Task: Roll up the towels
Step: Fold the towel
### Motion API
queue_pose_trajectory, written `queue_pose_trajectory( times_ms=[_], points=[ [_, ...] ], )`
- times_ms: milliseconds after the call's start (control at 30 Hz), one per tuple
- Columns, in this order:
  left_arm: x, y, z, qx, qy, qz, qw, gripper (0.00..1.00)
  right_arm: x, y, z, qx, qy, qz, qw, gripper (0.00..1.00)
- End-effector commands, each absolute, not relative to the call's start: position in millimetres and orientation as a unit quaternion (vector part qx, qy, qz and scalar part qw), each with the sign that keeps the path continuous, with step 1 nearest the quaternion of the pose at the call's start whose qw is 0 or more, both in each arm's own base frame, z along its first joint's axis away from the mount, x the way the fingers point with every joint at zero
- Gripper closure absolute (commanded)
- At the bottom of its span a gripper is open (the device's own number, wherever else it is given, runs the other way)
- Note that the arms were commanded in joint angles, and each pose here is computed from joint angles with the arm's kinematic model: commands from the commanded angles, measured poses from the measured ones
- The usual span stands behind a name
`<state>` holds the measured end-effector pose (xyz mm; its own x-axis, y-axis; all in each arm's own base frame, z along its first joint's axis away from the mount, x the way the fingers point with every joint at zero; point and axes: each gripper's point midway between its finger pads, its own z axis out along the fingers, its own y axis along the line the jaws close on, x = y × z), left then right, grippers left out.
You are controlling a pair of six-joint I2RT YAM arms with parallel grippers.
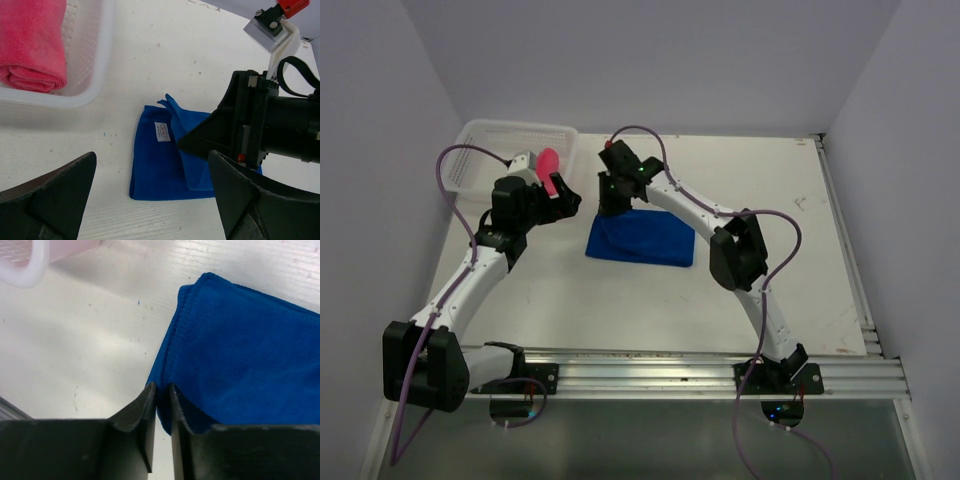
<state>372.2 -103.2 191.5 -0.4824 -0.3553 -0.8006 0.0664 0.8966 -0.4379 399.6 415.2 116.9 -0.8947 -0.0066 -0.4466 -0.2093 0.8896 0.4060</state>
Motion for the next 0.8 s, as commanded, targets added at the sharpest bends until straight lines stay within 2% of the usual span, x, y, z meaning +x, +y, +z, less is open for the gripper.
queue_pose_trajectory(
  times_ms=[0, 67, 200, 467, 667, 767],
  points=[
    [373.8, -109.8, 206.2, -0.076, 0.821, -0.226, 0.519, 0.03, 399.8, 441.9, 115.1, -0.050, 0.932, 0.287, 0.217, 0.77],
    [374.0, -109.6, 207.5, -0.076, 0.820, -0.225, 0.521, 0.03, 399.7, 445.2, 112.0, -0.050, 0.932, 0.292, 0.211, 0.67],
    [373.8, -109.8, 206.2, -0.076, 0.821, -0.226, 0.519, 0.03, 396.2, 446.3, 109.8, -0.052, 0.931, 0.298, 0.204, 0.55],
    [373.1, -109.4, 205.8, -0.074, 0.821, -0.224, 0.520, 0.00, 398.5, 423.7, 144.0, -0.049, 0.919, 0.314, 0.234, 0.54],
    [372.9, -106.6, 207.6, -0.079, 0.819, -0.219, 0.525, 0.00, 390.8, 365.0, 171.1, -0.029, 0.916, 0.299, 0.266, 0.54],
    [371.5, -99.6, 216.3, -0.096, 0.813, -0.209, 0.535, 0.00, 380.1, 327.2, 156.0, -0.005, 0.922, 0.291, 0.257, 0.53]
  ],
)
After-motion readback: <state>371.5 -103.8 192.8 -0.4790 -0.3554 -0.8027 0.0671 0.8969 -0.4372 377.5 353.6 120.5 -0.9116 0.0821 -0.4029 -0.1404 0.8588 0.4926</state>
